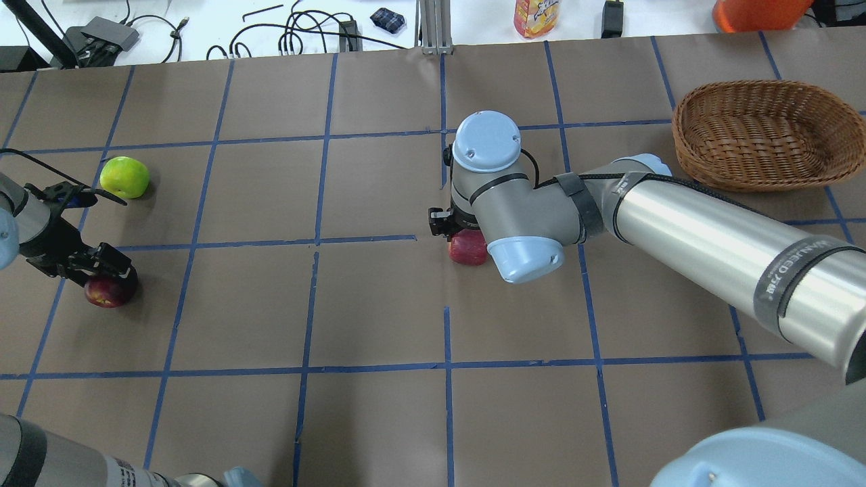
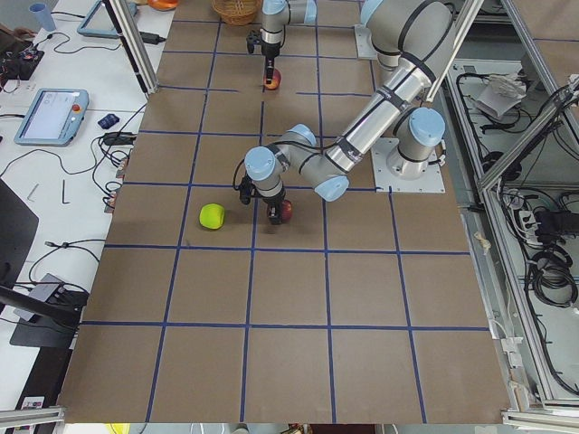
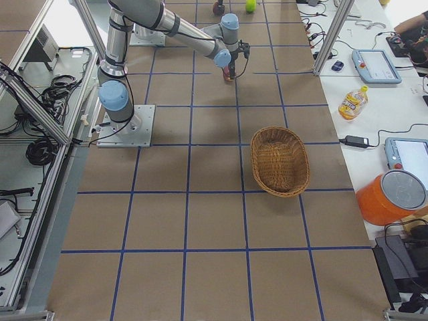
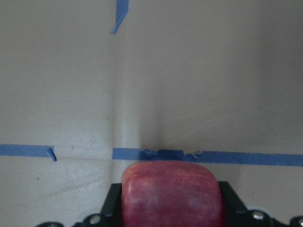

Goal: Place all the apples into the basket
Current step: 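Carry the red apple to the basket with right gripper while left grasps dark apple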

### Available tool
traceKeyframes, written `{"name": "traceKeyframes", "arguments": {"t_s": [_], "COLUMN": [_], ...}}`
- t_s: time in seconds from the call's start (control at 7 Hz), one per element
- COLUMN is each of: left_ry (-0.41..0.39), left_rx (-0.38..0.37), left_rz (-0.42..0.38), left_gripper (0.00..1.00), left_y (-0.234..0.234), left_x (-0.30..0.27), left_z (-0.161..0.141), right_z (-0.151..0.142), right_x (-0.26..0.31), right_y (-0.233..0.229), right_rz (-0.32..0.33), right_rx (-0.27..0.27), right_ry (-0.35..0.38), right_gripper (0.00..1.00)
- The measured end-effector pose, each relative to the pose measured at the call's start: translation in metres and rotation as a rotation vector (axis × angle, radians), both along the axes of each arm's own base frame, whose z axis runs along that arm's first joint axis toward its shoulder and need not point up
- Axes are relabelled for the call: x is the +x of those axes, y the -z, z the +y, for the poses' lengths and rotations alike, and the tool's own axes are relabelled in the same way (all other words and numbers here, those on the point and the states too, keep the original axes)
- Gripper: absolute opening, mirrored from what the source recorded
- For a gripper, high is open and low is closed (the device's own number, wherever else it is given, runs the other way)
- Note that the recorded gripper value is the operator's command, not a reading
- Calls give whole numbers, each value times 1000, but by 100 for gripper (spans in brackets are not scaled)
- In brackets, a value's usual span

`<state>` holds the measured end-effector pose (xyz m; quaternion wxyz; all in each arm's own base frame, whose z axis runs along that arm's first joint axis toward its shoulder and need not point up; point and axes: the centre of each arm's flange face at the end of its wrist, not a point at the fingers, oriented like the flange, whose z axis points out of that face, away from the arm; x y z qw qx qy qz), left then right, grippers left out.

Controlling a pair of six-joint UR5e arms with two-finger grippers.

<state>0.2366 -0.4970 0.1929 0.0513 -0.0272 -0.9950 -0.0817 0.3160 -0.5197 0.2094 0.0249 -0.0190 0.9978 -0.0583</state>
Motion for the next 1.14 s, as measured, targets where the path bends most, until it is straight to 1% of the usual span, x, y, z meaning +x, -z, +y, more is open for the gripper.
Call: {"name": "traceKeyframes", "arguments": {"t_s": [0.14, 0.29, 0.43, 0.57, 0.71, 0.86, 1.0, 1.14], "left_ry": [3, 4, 5, 12, 20, 33, 57, 72], "left_rx": [10, 15, 14, 4, -4, 5, 9, -12], "left_rz": [-10, -14, -19, -31, -42, -42, -41, -32], "left_gripper": [66, 15, 0, 0, 0, 0, 0, 0], "left_y": [3, 6, 4, -5, -20, -39, -59, -77], "left_x": [1, 2, 1, -4, -16, -52, -103, -157], "left_z": [1, 2, 1, -3, -11, -21, -29, -35], "right_z": [-6, -14, -23, -33, -41, -45, -46, -48], "right_x": [-8, -27, -60, -111, -172, -238, -301, -364], "right_y": [-13, -32, -54, -81, -104, -122, -134, -144], "right_rz": [-6, -14, -13, 1, 17, 37, 61, 89], "right_rx": [-19, -43, -60, -63, -64, -67, -76, -90], "right_ry": [6, 33, 74, 127, 174, 186, 169, 136], "right_gripper": [26, 27, 27, 26, 23, 22, 21, 21]}}
